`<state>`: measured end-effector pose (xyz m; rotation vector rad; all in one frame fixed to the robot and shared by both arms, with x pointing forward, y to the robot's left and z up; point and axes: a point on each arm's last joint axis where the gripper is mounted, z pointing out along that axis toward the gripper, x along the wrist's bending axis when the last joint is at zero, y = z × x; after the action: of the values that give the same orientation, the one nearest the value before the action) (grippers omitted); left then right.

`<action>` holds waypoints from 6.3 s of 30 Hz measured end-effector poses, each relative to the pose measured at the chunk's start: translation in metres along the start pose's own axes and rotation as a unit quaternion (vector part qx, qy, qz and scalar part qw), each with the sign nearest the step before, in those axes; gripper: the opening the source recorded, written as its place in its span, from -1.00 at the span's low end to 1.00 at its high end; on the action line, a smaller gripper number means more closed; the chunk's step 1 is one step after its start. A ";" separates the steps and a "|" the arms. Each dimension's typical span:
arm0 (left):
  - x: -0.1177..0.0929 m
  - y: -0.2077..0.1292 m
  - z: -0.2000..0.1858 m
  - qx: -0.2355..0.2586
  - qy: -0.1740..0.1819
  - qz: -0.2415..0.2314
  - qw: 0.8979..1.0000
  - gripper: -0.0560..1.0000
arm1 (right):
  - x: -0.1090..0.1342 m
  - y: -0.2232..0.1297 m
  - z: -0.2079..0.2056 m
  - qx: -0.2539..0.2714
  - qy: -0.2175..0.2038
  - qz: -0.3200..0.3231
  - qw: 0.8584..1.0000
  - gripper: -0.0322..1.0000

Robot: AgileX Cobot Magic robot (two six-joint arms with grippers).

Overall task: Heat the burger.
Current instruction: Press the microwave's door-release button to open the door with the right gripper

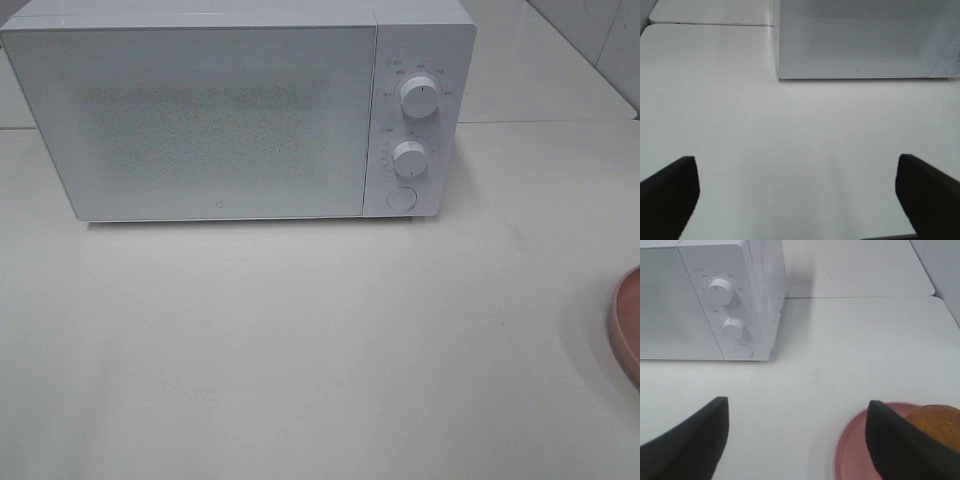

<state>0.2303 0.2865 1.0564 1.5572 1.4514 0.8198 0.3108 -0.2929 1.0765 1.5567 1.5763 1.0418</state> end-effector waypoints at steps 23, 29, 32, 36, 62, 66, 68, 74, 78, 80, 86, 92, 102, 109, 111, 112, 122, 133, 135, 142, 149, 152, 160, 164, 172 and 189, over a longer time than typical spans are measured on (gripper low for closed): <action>0.000 0.000 0.000 0.000 0.000 0.000 1.000 0.98 | 0.007 0.017 0.059 0.029 0.007 -0.008 1.000 0.48; 0.000 0.000 0.000 0.000 0.000 0.000 1.000 0.98 | 0.009 0.019 0.077 0.034 0.010 -0.010 0.999 0.48; 0.000 0.000 0.000 0.000 0.000 0.000 1.000 0.98 | 0.011 0.020 0.086 0.030 0.012 -0.010 0.999 0.48; 0.000 0.000 0.000 0.000 0.000 0.000 1.000 0.98 | 0.012 0.023 0.095 0.022 0.016 -0.011 1.000 0.48; 0.000 0.000 0.000 -0.001 0.000 0.000 1.000 0.98 | 0.022 0.008 0.157 -0.109 0.068 -0.050 0.990 0.48; 0.000 0.000 0.000 -0.001 0.000 0.000 1.000 0.98 | 0.019 -0.004 0.160 -0.116 0.058 -0.038 0.991 0.48; 0.000 0.000 0.000 -0.001 0.000 0.000 1.000 0.98 | 0.016 -0.015 0.162 -0.112 0.049 -0.028 0.992 0.48; 0.000 0.000 0.000 -0.001 0.000 0.000 1.000 0.98 | 0.012 -0.026 0.164 -0.101 0.035 -0.005 0.994 0.48; 0.000 0.000 0.000 -0.001 0.000 0.000 1.000 0.98 | 0.013 -0.033 0.162 -0.096 0.030 0.012 0.995 0.48; 0.000 0.000 0.000 -0.001 0.000 0.000 1.000 0.98 | 0.017 -0.036 0.160 -0.096 0.035 0.011 0.995 0.48; 0.000 0.000 0.000 -0.001 0.000 0.000 1.000 0.98 | 0.032 -0.041 0.157 -0.099 0.050 -0.014 0.994 0.48; 0.000 0.000 0.000 -0.001 0.000 0.000 1.000 0.98 | 0.043 -0.043 0.157 -0.110 0.046 -0.033 0.992 0.48; 0.000 0.000 0.000 -0.001 0.000 0.000 1.000 0.98 | 0.065 -0.066 0.170 -0.084 0.019 -0.022 0.996 0.48; 0.000 0.000 0.000 -0.001 0.000 0.000 1.000 0.98 | 0.085 -0.083 0.174 -0.080 -0.002 -0.028 0.996 0.48; 0.000 0.000 0.000 -0.001 0.000 0.000 1.000 0.98 | 0.089 -0.085 0.175 -0.076 -0.001 -0.029 0.997 0.48; 0.000 0.000 0.000 -0.001 0.000 0.000 1.000 0.98 | 0.096 -0.087 0.177 -0.072 0.002 -0.030 0.997 0.48; 0.000 0.000 0.000 -0.001 0.000 0.000 1.000 0.98 | 0.115 -0.085 0.188 -0.071 0.008 -0.026 0.997 0.48; 0.000 0.000 0.000 -0.001 0.000 0.000 1.000 0.98 | 0.116 -0.087 0.190 -0.055 0.009 0.024 0.998 0.43; 0.000 0.000 0.000 -0.001 0.000 0.000 1.000 0.98 | 0.116 -0.087 0.190 -0.054 0.012 0.078 0.995 0.35; 0.000 0.000 0.000 -0.001 0.000 0.000 1.000 0.98 | 0.116 -0.087 0.190 -0.052 0.019 0.212 0.976 0.08; 0.000 0.000 0.000 -0.001 0.000 0.000 1.000 0.98 | 0.117 -0.087 0.190 -0.047 0.031 0.402 0.914 -0.30; 0.000 0.000 0.000 -0.001 0.000 0.000 1.000 0.98 | 0.118 -0.086 0.190 -0.043 0.042 0.456 0.888 -0.39; 0.000 0.000 0.000 -0.001 0.000 0.000 1.000 0.98 | 0.120 -0.086 0.189 -0.034 0.055 0.573 0.817 -0.57; 0.000 0.000 0.000 -0.001 0.000 0.000 1.000 0.98 | 0.120 -0.088 0.190 -0.021 0.053 0.627 0.777 -0.82; 0.000 0.000 0.000 -0.001 0.000 0.000 1.000 0.98 | 0.121 -0.093 0.190 0.006 0.040 0.673 0.739 -0.92; 0.000 0.000 0.000 -0.001 0.000 0.000 1.000 0.98 | 0.130 -0.108 0.212 0.011 0.014 0.691 0.722 -0.92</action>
<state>0.2304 0.2866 1.0566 1.5557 1.4503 0.8212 0.4435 -0.1434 0.8939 2.7471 0.1072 1.7022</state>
